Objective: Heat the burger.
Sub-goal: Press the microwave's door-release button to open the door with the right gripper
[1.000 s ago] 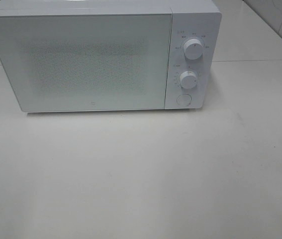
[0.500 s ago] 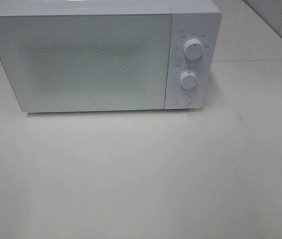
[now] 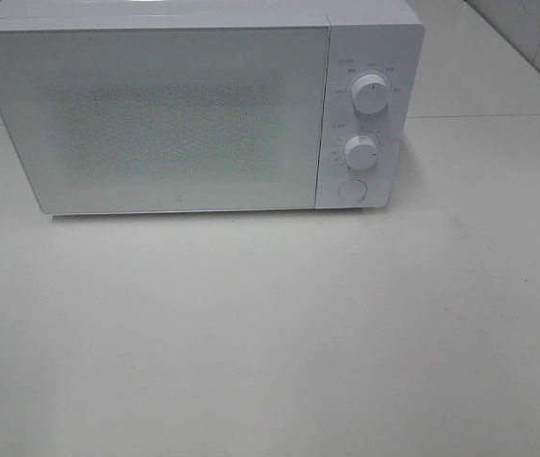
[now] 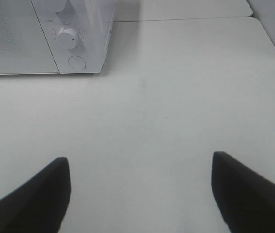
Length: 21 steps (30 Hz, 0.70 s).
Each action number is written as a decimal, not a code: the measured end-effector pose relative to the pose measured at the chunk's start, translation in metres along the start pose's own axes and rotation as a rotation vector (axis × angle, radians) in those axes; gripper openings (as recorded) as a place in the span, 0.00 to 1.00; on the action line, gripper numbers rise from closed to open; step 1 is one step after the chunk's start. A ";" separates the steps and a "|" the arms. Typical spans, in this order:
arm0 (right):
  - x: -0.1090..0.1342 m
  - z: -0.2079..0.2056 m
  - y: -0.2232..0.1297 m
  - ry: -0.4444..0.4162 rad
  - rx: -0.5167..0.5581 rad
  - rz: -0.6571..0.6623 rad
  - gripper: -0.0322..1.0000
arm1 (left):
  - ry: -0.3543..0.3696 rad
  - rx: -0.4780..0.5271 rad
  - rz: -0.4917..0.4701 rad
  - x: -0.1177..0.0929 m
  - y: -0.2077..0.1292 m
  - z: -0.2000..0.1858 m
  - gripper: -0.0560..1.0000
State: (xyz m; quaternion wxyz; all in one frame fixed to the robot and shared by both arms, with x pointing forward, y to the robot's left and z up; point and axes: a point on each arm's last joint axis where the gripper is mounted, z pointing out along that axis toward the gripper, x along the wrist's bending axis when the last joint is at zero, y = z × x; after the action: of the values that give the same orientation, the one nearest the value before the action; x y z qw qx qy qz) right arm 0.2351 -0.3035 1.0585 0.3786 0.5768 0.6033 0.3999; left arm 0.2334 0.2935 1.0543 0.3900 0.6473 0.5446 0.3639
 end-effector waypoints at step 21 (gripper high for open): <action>0.000 -0.005 0.010 0.004 -0.058 0.020 0.77 | 0.000 0.000 0.000 0.000 0.000 0.000 0.89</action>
State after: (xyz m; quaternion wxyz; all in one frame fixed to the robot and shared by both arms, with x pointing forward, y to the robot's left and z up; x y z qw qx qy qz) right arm 0.2339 -0.3034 1.0697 0.3899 0.5707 0.5866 0.4220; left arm 0.2334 0.2935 1.0543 0.3900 0.6473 0.5446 0.3639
